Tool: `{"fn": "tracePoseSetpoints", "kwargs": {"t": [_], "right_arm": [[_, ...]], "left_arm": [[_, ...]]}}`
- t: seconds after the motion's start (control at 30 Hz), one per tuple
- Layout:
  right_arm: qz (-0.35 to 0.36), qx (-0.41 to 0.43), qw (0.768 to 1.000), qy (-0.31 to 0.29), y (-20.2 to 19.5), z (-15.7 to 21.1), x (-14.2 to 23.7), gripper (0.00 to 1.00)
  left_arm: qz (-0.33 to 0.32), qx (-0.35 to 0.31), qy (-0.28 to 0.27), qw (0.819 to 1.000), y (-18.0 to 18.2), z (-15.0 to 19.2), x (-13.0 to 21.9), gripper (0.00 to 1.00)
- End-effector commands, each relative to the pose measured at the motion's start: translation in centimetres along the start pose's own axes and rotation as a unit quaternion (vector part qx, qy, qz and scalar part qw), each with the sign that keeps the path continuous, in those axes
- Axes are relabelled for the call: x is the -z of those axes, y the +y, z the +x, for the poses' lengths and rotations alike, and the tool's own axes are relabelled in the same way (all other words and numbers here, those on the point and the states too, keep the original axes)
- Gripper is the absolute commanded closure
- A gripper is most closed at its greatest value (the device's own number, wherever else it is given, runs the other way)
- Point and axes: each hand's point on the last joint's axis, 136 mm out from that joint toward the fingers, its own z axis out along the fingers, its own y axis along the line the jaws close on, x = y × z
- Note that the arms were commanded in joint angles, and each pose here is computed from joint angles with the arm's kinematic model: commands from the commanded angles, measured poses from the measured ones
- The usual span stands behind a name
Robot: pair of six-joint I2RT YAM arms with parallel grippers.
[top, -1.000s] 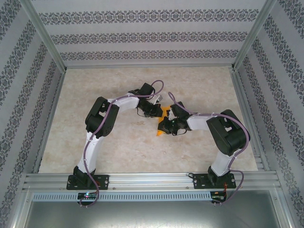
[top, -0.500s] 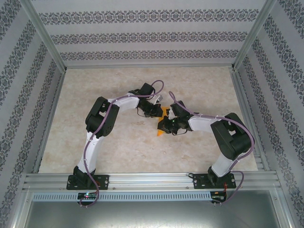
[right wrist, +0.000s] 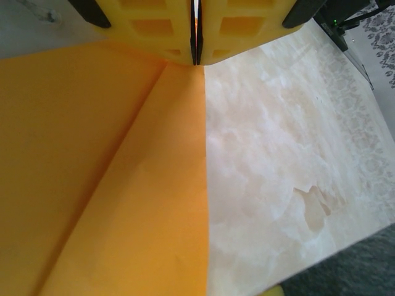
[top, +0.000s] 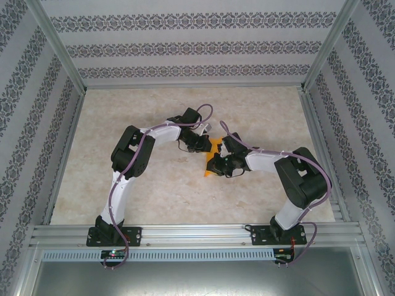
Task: Fold a paper plane with a square sheet of paper (pick it up from the middle)
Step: Fourth fold the wing at the center of the table.
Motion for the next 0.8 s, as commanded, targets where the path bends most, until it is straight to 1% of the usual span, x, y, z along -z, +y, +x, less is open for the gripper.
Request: {"fn": "tracePoseSetpoints", "kwargs": {"t": [0.0,0.77], "right_arm": [[-0.015,0.008,1.0,0.008,0.6,0.1,-0.6,0.88],[-0.017,0.005,1.0,0.023,0.5,0.3,-2.1,0.88]], "left_arm": [[-0.077,0.047,0.082,0.993,5.8,5.4,-3.4,0.9],[-0.075,0.05,0.085,0.992,5.9,5.6,-3.6,0.9]]}}
